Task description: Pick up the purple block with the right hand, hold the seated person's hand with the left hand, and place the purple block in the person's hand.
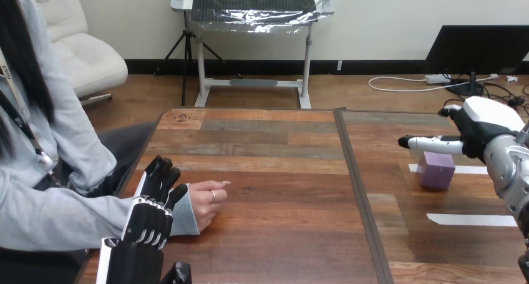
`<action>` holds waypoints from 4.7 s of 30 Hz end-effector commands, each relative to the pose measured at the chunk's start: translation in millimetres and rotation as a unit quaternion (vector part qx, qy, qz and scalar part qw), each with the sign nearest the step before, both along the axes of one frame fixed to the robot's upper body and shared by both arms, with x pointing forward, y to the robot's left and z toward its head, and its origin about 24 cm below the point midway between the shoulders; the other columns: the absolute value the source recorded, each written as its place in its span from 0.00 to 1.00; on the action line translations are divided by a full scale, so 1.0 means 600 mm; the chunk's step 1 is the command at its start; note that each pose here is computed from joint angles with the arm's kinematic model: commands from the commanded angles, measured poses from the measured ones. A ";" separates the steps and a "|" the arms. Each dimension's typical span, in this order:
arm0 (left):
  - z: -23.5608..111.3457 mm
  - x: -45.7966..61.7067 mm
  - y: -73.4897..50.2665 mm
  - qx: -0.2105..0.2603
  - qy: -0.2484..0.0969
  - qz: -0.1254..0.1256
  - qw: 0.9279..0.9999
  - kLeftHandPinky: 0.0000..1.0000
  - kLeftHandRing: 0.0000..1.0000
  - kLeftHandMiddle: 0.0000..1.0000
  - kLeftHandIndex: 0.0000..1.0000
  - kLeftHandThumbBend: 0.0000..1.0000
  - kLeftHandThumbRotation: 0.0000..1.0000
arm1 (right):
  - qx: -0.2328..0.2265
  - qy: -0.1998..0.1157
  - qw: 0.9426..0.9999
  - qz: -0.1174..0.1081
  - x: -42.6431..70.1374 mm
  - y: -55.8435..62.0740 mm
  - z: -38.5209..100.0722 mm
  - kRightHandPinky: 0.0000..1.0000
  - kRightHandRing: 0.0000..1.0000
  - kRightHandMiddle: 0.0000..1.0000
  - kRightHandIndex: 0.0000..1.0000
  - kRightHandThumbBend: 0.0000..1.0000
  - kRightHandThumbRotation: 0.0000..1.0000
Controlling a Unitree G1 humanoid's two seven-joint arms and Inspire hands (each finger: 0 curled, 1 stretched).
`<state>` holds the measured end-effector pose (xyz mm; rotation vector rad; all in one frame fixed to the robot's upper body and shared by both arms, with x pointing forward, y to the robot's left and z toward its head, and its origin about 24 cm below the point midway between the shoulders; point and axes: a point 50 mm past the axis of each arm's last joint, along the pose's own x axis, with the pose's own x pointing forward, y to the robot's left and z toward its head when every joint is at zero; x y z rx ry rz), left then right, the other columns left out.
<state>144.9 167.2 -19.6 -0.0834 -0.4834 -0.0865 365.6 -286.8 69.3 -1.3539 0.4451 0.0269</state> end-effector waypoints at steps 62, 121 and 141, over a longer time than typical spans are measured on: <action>0.016 0.007 -0.019 -0.011 -0.035 -0.009 0.999 0.91 0.96 0.95 0.93 0.98 0.72 | 0.054 0.135 0.988 0.056 -0.038 0.030 -0.082 0.71 0.75 0.77 0.79 0.85 0.67; 0.021 0.020 -0.013 -0.003 -0.048 -0.021 0.999 0.93 0.96 0.96 0.95 0.97 0.70 | 0.112 0.071 0.981 0.140 -0.023 0.035 -0.028 0.67 0.70 0.72 0.70 0.78 0.60; 0.021 0.022 -0.012 -0.004 -0.048 -0.019 0.999 0.91 0.96 0.97 0.95 0.98 0.70 | 0.124 -0.009 0.973 0.194 -0.027 0.032 0.033 0.65 0.67 0.70 0.71 0.80 0.51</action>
